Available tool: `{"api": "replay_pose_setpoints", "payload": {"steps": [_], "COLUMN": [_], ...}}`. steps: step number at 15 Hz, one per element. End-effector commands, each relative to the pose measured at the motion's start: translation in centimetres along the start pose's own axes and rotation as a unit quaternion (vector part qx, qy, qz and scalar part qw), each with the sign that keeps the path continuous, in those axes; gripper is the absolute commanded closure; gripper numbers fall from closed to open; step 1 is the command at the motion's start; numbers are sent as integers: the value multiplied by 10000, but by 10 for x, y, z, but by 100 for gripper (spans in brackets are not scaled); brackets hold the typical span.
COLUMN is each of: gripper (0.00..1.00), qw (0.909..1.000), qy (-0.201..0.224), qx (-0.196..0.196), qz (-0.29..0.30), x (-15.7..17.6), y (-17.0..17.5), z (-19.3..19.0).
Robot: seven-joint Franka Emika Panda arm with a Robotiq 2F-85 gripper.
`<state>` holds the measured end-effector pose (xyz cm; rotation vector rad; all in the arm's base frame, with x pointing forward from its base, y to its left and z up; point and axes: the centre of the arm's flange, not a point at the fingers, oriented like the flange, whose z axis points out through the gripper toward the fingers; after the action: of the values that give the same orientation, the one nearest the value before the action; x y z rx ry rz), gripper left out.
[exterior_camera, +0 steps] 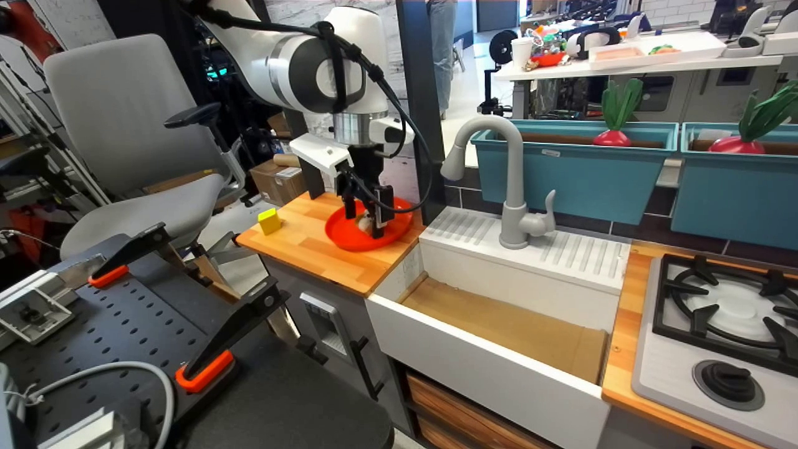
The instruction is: Remove the doll from the plate and put it on the table
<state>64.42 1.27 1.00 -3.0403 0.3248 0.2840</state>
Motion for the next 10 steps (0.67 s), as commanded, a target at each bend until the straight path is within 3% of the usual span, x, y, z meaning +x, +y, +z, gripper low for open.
{"api": "replay_pose_setpoints", "payload": {"steps": [1,3,10], "gripper": [25,32,88], "qw": [9983,9970,9928], "qy": [506,653,976], "qx": [-115,-173,-245], "qz": [-277,-374,-644], "x": [13,10,-1], "y": [-11,-11,-18], "z": [5,9,2]}}
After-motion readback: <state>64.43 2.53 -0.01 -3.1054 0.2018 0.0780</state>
